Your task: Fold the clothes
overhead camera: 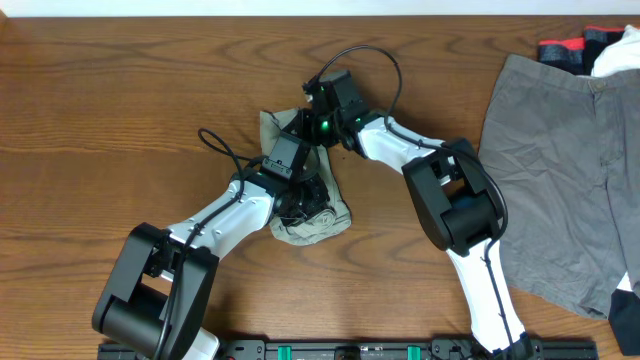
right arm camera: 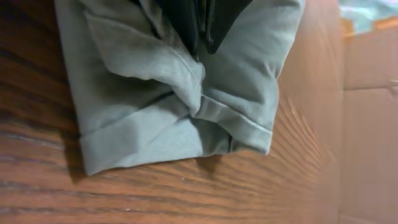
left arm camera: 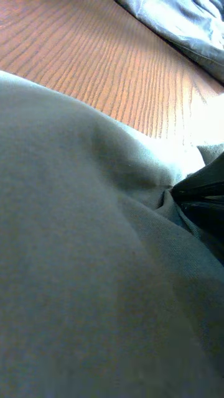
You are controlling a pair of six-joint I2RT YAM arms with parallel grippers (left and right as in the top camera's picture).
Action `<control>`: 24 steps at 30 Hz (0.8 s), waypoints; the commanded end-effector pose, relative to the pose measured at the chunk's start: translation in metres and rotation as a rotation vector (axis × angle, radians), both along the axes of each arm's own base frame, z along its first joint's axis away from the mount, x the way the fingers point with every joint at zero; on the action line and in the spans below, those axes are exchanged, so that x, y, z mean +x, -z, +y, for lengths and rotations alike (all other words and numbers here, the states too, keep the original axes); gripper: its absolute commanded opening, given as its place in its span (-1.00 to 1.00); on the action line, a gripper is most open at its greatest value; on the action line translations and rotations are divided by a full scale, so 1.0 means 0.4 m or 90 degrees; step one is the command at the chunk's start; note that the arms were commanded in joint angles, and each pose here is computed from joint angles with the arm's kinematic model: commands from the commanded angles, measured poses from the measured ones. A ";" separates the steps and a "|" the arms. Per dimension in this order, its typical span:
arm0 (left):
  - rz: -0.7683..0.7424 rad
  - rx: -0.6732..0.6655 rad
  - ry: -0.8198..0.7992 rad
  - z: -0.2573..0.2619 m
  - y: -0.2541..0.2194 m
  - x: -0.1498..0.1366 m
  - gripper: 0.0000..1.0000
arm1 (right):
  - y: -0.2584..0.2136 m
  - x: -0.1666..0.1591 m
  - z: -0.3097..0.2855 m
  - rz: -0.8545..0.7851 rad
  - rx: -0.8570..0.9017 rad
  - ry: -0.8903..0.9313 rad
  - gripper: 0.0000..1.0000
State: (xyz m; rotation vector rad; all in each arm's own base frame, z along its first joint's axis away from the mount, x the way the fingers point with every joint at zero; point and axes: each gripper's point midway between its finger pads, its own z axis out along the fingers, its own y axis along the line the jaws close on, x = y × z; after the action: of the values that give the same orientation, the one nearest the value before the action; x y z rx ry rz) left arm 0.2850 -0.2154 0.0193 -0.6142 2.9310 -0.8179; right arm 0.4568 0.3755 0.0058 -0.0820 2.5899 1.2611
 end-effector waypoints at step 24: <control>0.089 -0.104 0.180 -0.078 -0.078 -0.162 -0.74 | 0.113 -0.003 -0.057 0.088 0.003 0.031 -0.91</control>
State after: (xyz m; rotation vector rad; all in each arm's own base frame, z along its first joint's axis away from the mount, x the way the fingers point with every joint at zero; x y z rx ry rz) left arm 0.2211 -0.2371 0.0290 -0.4324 3.1858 -0.9933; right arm 0.4553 0.3713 0.0037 -0.0276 2.6108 1.4011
